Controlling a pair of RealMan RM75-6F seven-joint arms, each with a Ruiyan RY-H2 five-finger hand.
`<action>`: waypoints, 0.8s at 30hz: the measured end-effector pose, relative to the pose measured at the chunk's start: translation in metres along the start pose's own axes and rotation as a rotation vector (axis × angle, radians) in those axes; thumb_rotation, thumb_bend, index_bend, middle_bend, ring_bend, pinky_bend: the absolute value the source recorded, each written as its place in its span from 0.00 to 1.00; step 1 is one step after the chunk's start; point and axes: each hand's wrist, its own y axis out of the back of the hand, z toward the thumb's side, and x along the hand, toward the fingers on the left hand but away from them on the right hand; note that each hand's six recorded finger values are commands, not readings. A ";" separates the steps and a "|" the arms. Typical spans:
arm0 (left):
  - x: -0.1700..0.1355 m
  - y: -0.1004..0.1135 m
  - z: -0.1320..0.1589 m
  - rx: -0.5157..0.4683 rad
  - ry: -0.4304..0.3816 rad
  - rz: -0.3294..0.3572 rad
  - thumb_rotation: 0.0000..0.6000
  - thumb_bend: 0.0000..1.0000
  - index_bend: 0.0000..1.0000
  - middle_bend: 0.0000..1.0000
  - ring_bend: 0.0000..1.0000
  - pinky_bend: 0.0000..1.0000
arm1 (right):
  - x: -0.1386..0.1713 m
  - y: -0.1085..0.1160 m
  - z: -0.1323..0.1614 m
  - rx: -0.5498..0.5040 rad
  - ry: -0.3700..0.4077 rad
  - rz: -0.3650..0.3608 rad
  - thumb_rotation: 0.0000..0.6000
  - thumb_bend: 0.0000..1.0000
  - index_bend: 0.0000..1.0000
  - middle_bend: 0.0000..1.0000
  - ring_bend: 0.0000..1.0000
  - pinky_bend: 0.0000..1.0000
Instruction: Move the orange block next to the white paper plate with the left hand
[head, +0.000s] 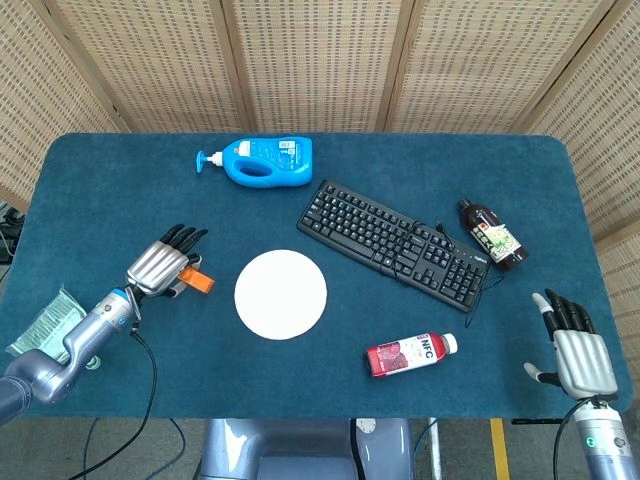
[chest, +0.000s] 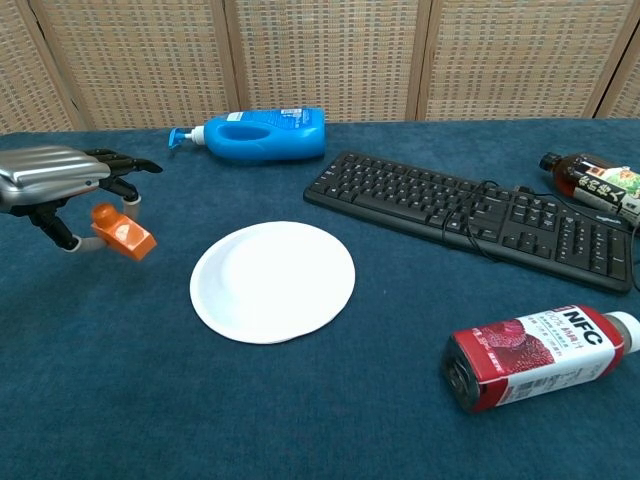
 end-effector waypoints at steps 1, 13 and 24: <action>0.000 -0.001 0.001 0.017 -0.014 0.000 1.00 0.46 0.64 0.00 0.00 0.01 | 0.000 0.001 0.000 -0.002 -0.001 -0.004 1.00 0.00 0.05 0.00 0.00 0.06; 0.003 -0.010 0.009 0.092 -0.075 0.005 1.00 0.46 0.65 0.00 0.00 0.00 | 0.001 0.002 0.000 -0.005 0.004 -0.010 1.00 0.00 0.05 0.00 0.00 0.06; 0.019 -0.006 0.028 0.106 -0.111 0.031 1.00 0.46 0.65 0.00 0.00 0.00 | 0.001 0.004 -0.002 -0.012 -0.001 -0.016 1.00 0.00 0.05 0.00 0.00 0.05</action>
